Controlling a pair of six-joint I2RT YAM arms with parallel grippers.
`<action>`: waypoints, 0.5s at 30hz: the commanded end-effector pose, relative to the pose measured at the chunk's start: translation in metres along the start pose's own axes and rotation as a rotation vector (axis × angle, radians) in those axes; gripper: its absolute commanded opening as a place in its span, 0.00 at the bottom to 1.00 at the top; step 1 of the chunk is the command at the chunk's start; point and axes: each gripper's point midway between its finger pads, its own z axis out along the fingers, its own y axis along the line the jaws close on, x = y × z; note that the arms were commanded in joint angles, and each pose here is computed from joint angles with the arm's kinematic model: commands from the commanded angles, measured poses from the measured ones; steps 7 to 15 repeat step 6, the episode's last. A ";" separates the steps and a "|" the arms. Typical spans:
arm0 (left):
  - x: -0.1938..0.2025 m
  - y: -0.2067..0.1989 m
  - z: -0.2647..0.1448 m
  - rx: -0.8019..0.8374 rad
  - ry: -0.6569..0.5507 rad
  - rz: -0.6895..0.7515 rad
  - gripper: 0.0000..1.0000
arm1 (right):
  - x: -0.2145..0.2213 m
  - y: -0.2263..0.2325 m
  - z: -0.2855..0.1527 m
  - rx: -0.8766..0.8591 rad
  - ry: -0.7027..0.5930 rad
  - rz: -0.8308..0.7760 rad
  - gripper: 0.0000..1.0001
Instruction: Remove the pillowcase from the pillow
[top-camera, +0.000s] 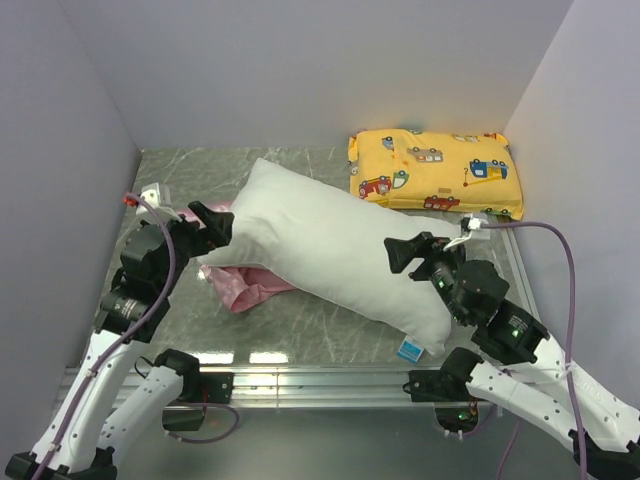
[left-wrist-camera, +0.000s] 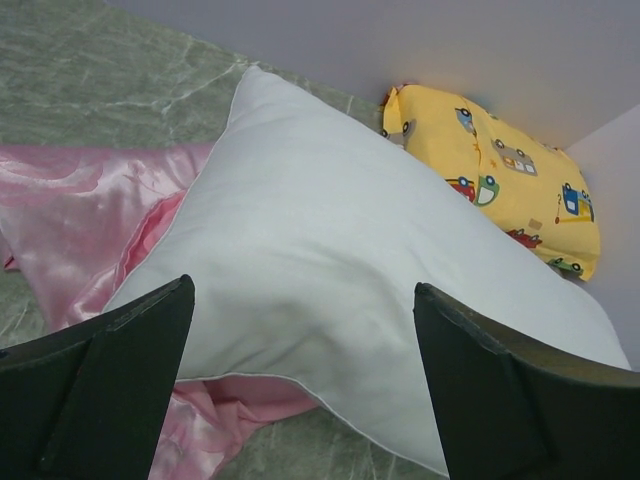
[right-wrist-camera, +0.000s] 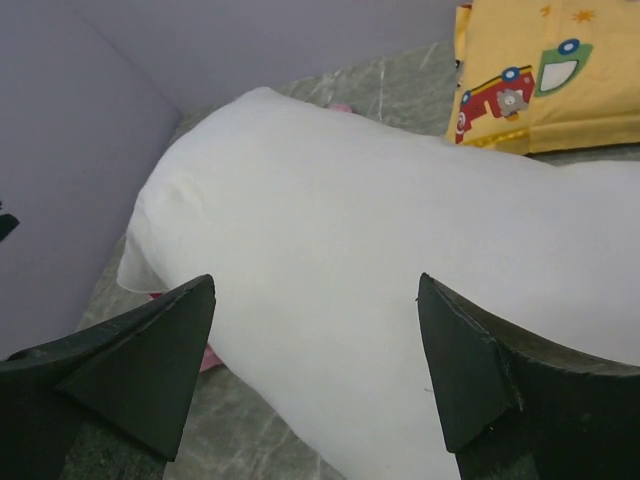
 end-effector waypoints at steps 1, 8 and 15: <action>-0.008 -0.011 -0.002 0.059 -0.036 0.012 0.96 | -0.001 -0.016 -0.001 0.069 -0.017 -0.024 0.89; -0.008 -0.014 -0.002 0.073 -0.031 0.007 0.96 | 0.004 -0.017 0.001 0.074 0.000 -0.037 0.89; -0.008 -0.014 -0.002 0.073 -0.031 0.007 0.96 | 0.004 -0.017 0.001 0.074 0.000 -0.037 0.89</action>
